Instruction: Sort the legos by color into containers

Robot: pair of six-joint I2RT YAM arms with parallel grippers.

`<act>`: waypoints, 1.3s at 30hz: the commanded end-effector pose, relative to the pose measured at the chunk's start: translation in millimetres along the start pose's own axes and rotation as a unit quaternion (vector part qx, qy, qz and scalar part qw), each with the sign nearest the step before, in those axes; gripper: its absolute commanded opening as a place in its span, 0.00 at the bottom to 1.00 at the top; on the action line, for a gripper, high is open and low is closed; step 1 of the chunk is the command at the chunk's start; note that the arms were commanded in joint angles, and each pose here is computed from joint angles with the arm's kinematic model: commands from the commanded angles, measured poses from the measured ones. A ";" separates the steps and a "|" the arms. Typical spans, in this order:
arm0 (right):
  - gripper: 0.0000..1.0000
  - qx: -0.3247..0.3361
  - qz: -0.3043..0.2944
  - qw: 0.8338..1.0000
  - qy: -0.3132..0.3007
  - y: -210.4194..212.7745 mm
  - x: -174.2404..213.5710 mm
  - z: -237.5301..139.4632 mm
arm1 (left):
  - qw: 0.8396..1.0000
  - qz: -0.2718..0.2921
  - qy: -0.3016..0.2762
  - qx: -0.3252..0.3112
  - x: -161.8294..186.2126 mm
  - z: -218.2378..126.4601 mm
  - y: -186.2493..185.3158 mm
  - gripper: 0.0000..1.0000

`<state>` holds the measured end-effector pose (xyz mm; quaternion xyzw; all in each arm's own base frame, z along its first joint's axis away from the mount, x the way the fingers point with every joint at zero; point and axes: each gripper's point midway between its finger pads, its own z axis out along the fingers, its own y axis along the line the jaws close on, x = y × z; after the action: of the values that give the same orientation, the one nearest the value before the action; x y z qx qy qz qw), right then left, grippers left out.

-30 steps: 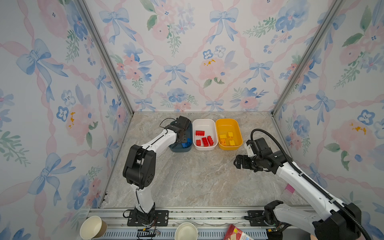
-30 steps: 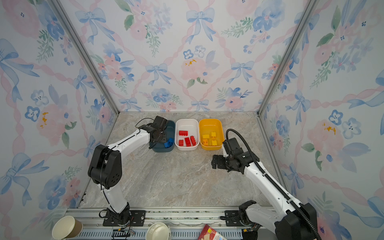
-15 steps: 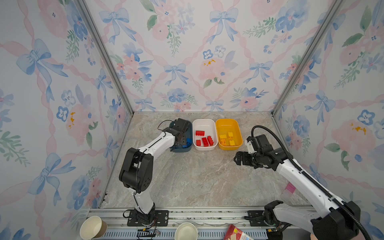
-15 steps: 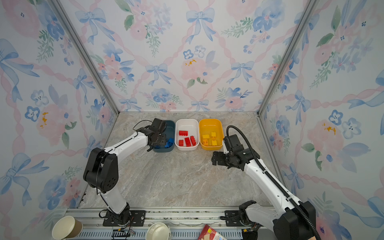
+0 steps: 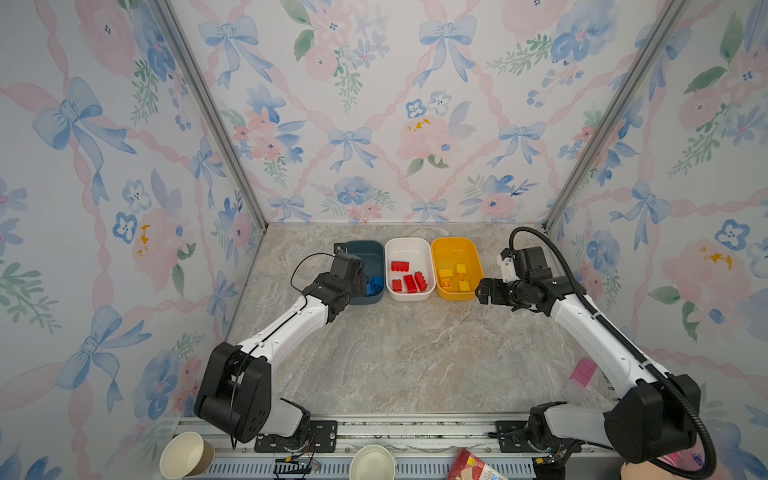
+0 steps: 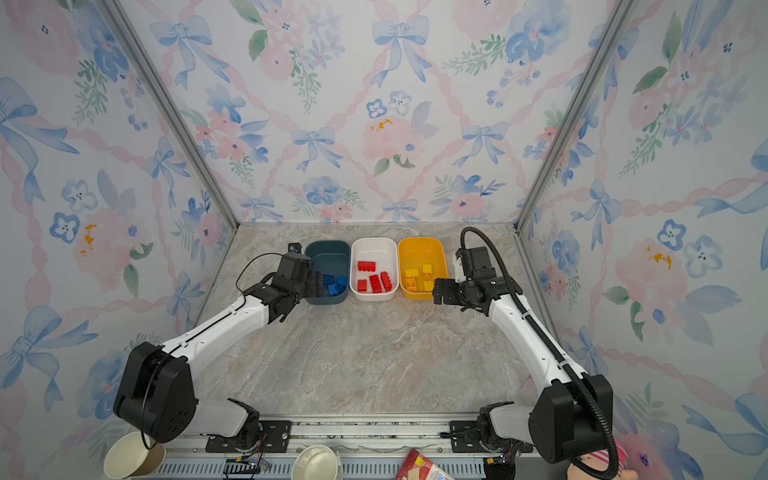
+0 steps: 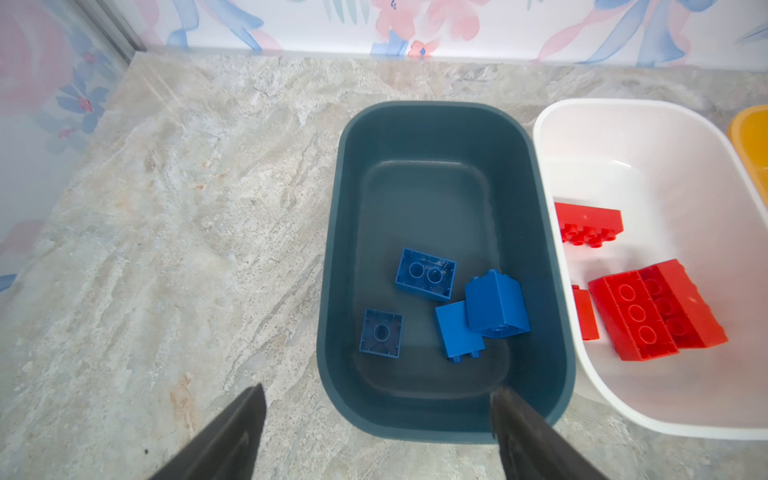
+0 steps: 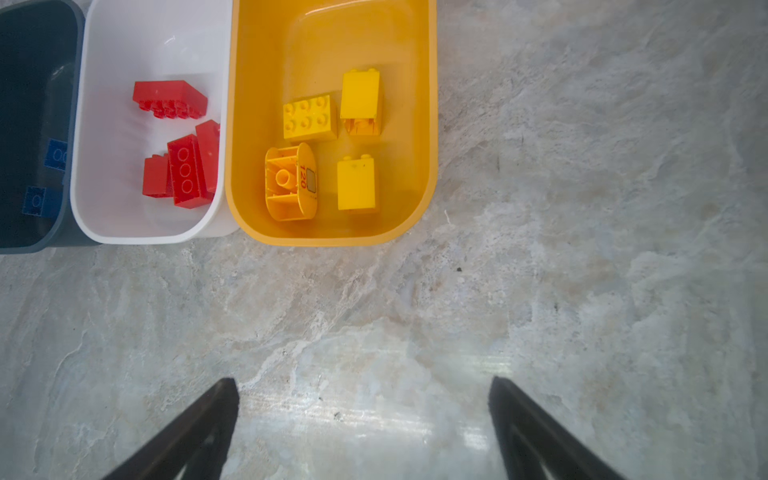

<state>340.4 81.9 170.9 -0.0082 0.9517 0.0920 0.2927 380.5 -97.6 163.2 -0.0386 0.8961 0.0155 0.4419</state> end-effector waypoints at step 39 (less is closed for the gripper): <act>0.97 0.035 -0.066 0.937 -0.342 -80.7 -6.4 69.0 | 0.946 -0.008 -0.322 -0.029 27.5 -22.4 103.8 0.87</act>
<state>385.8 14.4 91.1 -0.0185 0.8196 0.0378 0.5714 337.8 4.0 139.5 -0.0566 0.7329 0.0630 0.6751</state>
